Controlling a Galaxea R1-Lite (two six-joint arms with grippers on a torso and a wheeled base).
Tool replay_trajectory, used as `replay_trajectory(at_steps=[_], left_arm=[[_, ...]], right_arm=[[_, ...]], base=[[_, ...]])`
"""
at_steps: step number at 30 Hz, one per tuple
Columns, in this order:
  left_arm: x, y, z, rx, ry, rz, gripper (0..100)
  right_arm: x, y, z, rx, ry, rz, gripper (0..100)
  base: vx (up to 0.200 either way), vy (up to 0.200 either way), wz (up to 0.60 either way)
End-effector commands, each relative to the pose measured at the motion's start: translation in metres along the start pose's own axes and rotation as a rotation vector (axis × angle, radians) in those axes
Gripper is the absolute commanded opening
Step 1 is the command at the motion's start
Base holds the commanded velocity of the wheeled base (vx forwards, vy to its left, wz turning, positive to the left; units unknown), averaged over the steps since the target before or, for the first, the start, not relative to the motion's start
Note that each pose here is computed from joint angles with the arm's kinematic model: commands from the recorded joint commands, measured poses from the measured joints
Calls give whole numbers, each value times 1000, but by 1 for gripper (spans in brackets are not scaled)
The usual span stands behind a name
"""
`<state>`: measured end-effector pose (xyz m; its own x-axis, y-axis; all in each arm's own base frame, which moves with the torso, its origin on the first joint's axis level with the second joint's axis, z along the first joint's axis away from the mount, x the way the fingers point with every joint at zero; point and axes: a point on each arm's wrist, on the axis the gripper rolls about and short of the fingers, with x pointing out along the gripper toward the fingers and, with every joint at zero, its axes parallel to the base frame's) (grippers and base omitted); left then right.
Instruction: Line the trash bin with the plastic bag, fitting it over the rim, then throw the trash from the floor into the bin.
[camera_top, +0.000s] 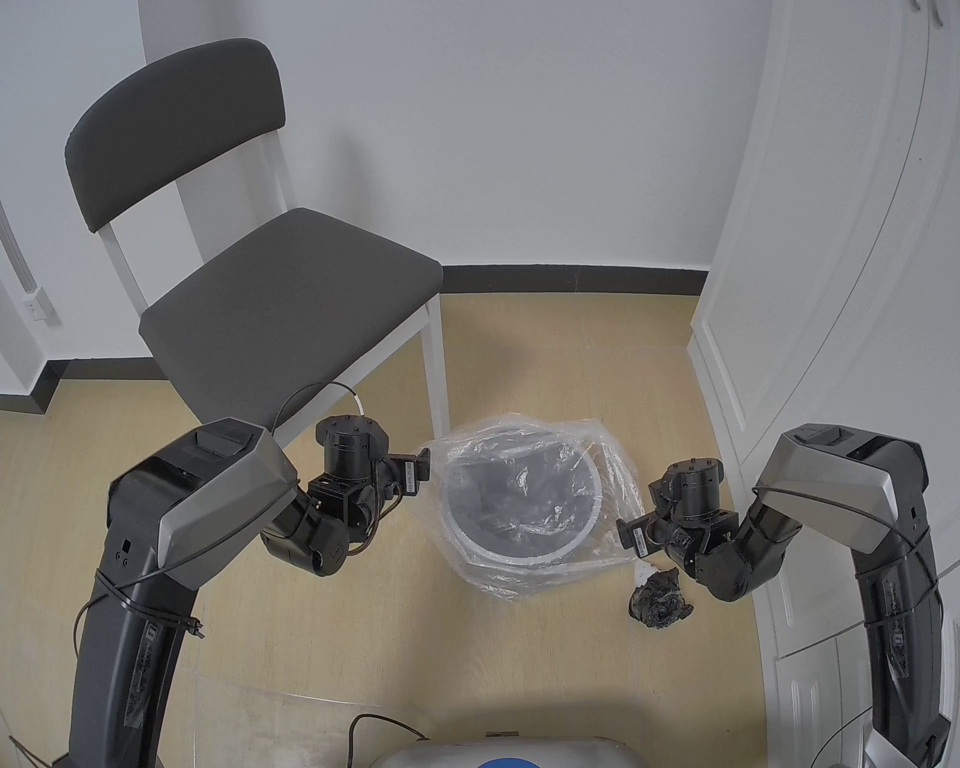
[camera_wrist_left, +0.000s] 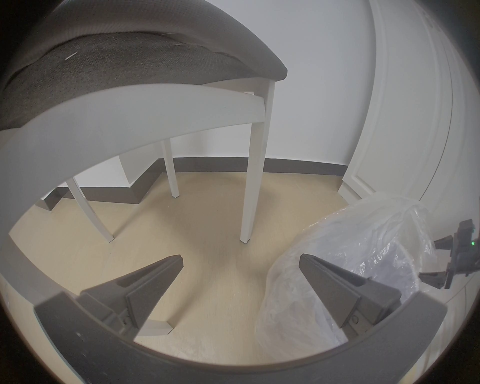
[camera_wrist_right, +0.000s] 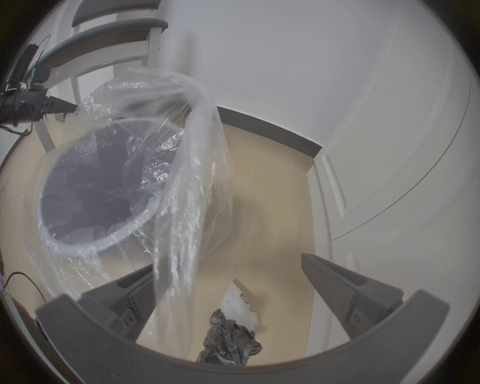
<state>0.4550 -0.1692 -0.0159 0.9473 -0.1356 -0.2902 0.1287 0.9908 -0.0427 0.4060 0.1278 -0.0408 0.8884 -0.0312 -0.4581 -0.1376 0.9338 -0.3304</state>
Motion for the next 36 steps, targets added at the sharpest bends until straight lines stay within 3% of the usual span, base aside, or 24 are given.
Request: replay_trajectory(at_steps=[1,5,13,25,36], left_arm=[[0,1,-2,1,5,2,100],[1,3,-4,3,11,6,100],[2,11,-15,20,116,32,100],[19,11,-27,10,95,36,100],[34,13,-34,23,69,146,100]], right_arm=[[11,8,-20,-8,16,2,100],[15,10,-24,-7,8,5,100],[21,10,-17,-13,22,12,100],[59,5,5,7,6,0,100],[88,-2,6,28,-18,-31,100]], base=[[0,0,0],[0,0,0],[0,0,0],[0,0,0],[0,0,0]])
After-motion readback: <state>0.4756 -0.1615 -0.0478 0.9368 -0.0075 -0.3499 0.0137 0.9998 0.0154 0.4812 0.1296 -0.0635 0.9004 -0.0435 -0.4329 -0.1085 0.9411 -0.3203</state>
